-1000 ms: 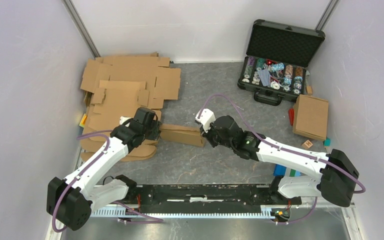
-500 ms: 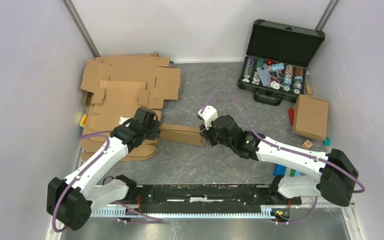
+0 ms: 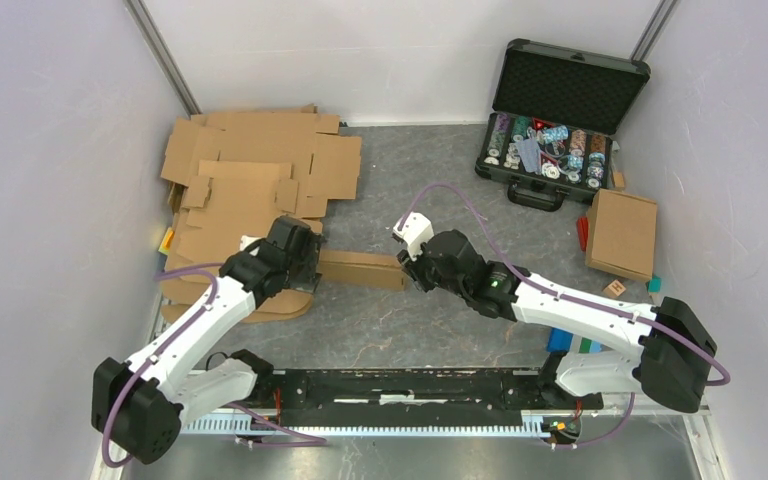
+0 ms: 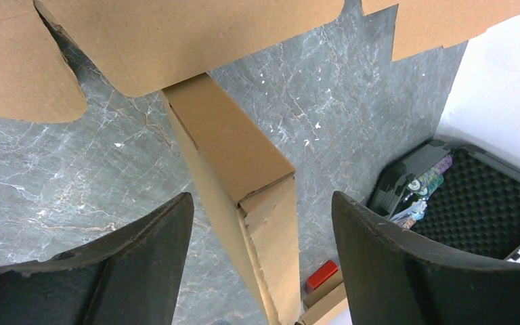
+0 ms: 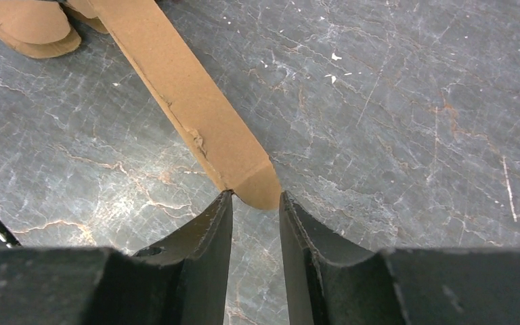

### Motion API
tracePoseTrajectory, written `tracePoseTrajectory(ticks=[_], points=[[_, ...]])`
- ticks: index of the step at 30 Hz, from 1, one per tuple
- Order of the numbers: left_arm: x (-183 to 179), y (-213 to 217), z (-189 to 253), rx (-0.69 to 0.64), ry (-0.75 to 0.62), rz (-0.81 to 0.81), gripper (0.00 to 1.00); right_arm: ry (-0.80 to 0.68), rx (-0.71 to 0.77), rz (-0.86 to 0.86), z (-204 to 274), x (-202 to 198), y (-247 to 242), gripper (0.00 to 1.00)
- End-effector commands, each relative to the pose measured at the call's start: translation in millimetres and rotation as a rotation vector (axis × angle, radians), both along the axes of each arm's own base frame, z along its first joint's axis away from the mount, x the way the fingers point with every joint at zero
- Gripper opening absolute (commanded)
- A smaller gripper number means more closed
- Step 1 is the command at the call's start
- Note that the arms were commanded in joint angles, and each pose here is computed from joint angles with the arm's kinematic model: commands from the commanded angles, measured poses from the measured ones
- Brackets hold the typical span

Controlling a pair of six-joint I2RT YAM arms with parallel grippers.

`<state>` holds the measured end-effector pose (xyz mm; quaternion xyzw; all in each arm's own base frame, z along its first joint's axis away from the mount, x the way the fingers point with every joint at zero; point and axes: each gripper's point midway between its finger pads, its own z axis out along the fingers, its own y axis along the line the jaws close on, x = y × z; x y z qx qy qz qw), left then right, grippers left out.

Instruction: Fold the paper box

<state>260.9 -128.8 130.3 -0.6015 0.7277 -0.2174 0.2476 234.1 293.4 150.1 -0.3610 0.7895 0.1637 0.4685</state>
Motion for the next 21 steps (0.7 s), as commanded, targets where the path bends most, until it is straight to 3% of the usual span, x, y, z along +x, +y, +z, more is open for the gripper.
tracePoseTrajectory(ticks=[1, 9, 15, 19, 21], points=[[-4, 8, 14, 0.042, -0.044, -0.019, 0.83, -0.082, 0.002, 0.007, 19, 9, 1, 0.38], [-5, 28, 43, 0.366, -0.142, -0.324, 0.88, -0.117, -0.024, 0.069, 18, 0, -9, 0.80], [-4, 43, 50, 0.550, -0.179, -0.487, 0.92, -0.104, -0.048, 0.083, 12, -6, -15, 0.84], [3, 20, 70, 0.682, -0.390, -0.797, 0.93, -0.110, -0.039, 0.080, 13, -8, -20, 0.84], [1, 0, 80, 0.675, -0.522, -0.912, 0.94, -0.110, -0.036, 0.081, 15, -9, -21, 0.84]])
